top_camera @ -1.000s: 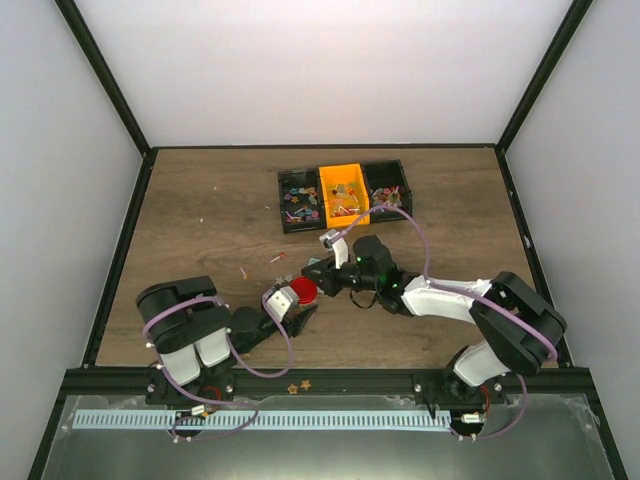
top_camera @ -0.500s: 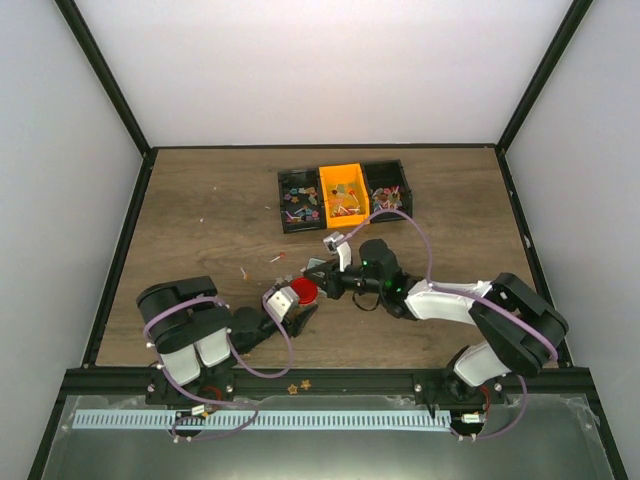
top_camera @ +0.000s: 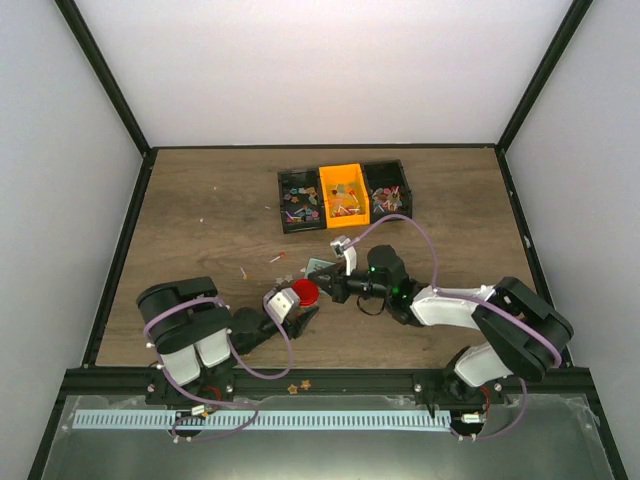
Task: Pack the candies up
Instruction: Screw the bottle lid onto the packing bottle.
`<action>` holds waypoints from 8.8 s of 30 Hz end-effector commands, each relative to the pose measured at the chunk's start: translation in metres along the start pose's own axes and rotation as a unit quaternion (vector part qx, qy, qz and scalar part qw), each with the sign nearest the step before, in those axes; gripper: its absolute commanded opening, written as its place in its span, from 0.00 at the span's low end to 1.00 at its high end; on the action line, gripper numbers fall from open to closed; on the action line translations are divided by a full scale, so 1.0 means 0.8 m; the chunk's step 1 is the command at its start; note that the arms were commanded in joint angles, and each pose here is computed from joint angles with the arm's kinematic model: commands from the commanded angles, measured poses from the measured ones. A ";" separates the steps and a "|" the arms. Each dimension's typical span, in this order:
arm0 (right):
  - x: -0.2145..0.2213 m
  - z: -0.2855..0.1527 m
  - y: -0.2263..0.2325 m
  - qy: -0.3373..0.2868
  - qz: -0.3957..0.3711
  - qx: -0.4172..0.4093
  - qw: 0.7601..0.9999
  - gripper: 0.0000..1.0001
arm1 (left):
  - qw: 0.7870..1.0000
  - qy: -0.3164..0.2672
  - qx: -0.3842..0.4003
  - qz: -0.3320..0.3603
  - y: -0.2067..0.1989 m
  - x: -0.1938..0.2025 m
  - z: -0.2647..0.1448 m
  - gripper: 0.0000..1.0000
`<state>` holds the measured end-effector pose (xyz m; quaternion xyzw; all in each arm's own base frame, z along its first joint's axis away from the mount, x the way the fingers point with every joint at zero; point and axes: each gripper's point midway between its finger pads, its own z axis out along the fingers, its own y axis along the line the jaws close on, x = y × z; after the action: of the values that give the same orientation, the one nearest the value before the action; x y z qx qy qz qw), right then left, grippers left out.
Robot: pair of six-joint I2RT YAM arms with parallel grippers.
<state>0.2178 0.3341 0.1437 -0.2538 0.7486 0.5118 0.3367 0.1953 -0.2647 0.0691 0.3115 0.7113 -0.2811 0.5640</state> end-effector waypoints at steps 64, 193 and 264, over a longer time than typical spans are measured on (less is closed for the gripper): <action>-0.026 0.005 -0.005 0.009 -0.012 0.024 1.000 0.27 | 0.999 -0.004 0.005 -0.045 0.004 0.009 -0.035 0.69; 0.059 0.001 0.015 0.101 0.068 -0.130 0.984 0.01 | 0.998 0.004 -0.005 -0.061 0.013 0.016 -0.026 0.68; -0.004 0.016 -0.014 0.062 0.037 -0.078 0.994 0.15 | 0.998 0.017 -0.020 -0.054 0.022 0.026 -0.028 0.68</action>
<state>0.2377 0.3385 0.1362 -0.2673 0.7466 0.5466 0.2689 0.2073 -0.2663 0.0631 0.2905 0.7238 -0.2906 0.5543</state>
